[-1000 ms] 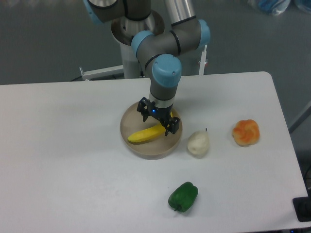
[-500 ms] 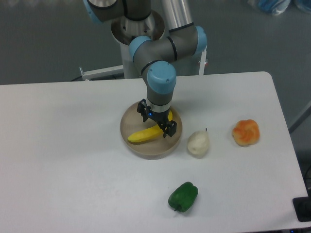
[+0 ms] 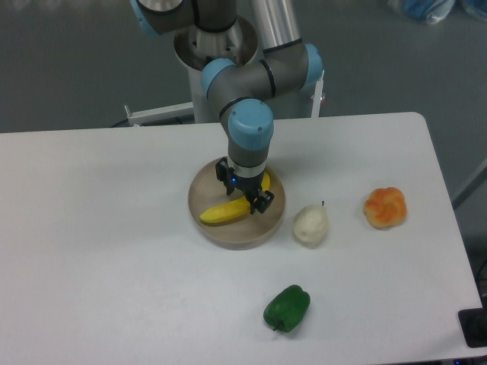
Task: Pick up the banana from the plate
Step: 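Lift the banana off the plate, dragging it over the rim, then carry the banana past the pear and lower it onto the table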
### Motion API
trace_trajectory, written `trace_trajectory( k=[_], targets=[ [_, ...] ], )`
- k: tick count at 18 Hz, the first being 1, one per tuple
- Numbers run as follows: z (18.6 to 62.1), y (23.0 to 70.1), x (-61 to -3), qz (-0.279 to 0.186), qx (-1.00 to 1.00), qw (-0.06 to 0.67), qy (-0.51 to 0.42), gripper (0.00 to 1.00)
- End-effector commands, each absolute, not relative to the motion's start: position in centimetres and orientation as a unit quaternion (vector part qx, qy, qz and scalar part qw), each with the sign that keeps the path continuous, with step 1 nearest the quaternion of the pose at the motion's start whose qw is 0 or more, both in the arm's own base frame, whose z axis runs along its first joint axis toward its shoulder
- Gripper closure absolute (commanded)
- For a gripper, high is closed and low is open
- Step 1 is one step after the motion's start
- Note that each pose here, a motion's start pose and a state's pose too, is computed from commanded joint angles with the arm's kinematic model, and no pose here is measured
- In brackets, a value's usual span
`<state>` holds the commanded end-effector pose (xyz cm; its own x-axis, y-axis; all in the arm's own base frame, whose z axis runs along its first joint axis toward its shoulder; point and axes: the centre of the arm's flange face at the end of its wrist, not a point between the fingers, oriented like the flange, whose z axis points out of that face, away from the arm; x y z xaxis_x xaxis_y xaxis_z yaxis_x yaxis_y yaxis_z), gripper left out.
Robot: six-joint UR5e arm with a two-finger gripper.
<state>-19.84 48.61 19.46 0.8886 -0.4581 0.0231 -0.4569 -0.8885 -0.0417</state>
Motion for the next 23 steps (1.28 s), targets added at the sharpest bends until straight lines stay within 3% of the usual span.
trace_trajectory(
  k=[4,12,23],
  targets=[
    [19.8,48.8,-20.0,-0.012,-0.972,0.021,0.236,0.72],
    [22.8,49.8,-21.8,0.01,-0.97,0.036,0.239,0.75],
    [35.9,52.8,-32.6,0.041,-0.969,0.052,0.237,0.76]
  ],
)
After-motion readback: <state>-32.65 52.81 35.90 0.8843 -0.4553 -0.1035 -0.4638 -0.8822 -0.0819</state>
